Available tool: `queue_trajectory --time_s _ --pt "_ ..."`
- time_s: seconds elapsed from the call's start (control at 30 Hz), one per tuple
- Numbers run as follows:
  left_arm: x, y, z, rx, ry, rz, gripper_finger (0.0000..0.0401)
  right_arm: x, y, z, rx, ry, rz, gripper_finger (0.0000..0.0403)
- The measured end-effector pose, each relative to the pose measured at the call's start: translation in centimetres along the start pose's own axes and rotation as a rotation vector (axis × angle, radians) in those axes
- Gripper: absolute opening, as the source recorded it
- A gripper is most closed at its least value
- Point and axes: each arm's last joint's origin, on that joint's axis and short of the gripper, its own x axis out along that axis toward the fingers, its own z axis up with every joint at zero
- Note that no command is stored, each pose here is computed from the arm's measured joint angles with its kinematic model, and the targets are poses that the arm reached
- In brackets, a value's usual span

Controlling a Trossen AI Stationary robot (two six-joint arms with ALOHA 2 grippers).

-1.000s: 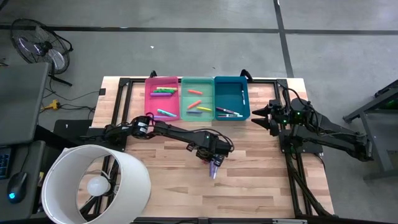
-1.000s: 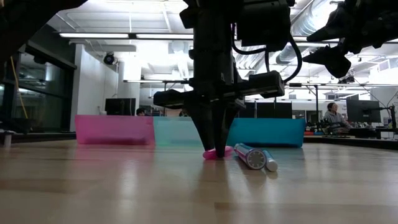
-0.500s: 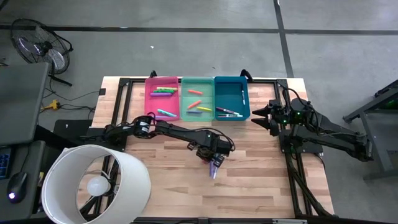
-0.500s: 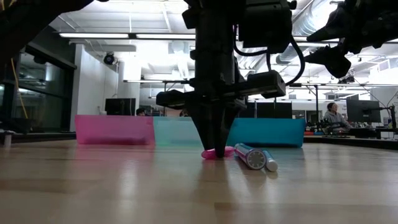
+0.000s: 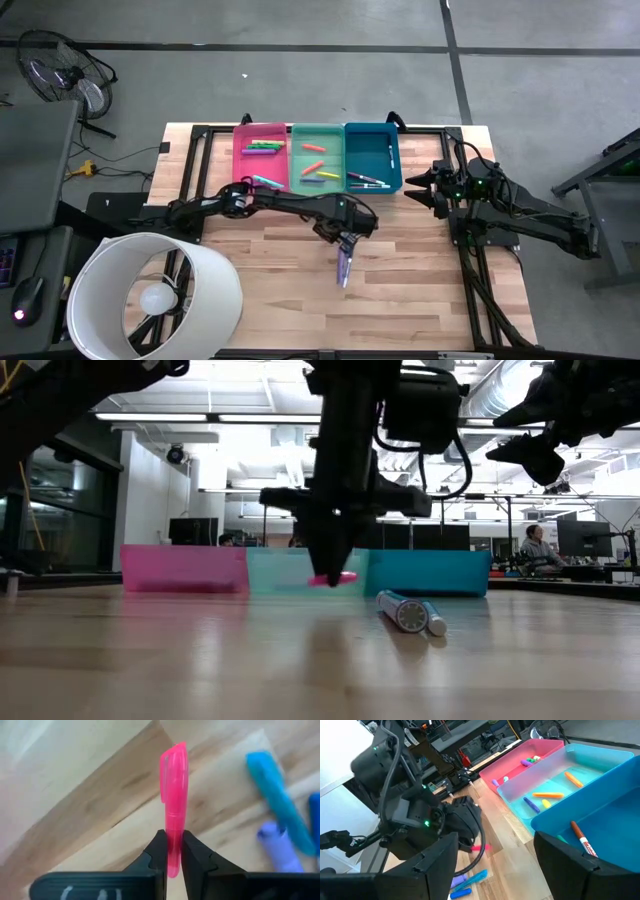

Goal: Pick & Place Markers
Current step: Put the pink pen into the green bin

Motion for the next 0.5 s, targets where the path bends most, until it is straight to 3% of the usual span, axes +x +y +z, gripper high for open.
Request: queue_trajectory --time_s 0.5 --pt "-6.8 5.4 2.8 0.025 -0.15 0.099 0.0025 0.0 0.0 0.0 0.0 0.0 0.0 0.025"
